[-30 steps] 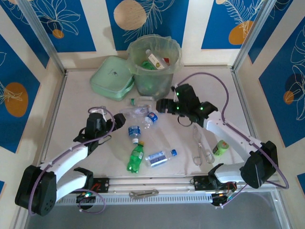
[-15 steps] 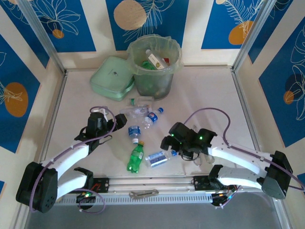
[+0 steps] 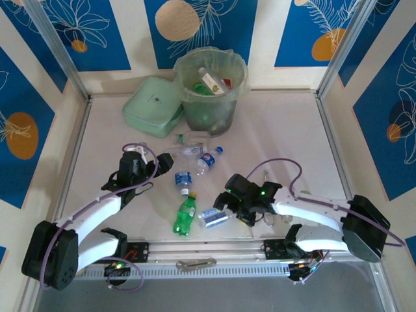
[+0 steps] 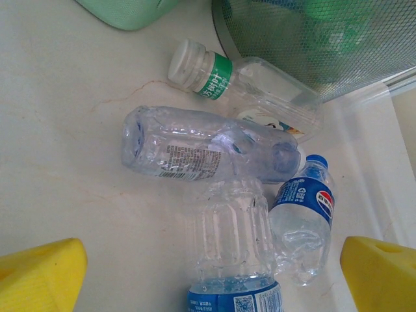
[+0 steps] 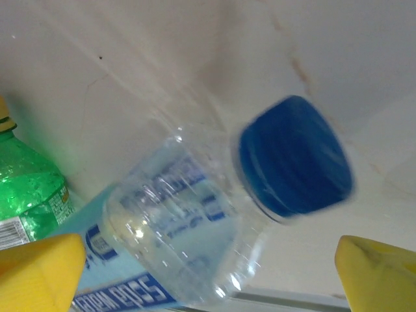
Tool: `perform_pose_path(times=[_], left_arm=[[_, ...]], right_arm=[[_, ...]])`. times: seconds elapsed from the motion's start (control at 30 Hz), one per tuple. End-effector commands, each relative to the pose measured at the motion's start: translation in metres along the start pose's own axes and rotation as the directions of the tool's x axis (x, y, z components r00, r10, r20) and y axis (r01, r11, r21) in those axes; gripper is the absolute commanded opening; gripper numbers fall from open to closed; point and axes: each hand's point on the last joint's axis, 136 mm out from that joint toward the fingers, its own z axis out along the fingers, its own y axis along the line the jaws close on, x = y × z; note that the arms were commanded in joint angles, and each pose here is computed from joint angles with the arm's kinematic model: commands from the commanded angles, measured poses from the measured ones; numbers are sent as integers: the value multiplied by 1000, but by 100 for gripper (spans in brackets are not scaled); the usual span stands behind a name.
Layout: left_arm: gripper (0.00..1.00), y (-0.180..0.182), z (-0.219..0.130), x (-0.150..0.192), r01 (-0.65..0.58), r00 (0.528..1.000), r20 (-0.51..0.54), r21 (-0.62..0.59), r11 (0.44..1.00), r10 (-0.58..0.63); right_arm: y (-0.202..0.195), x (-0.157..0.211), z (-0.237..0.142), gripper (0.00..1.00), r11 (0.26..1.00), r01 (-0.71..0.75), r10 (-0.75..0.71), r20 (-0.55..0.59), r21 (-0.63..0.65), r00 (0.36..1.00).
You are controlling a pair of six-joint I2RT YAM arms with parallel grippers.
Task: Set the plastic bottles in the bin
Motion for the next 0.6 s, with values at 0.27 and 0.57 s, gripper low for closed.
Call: perform_pose_path(times=[0.27, 0.57], left_arm=[[100, -6, -9, -3, -22, 1000, 5, 8, 1000, 22], [100, -5, -11, -2, -26, 1000, 5, 1, 1000, 26]], right_arm=[[62, -25, 11, 99, 989, 105, -99, 57, -104, 993], [71, -33, 13, 99, 970, 245, -244, 78, 6, 967]])
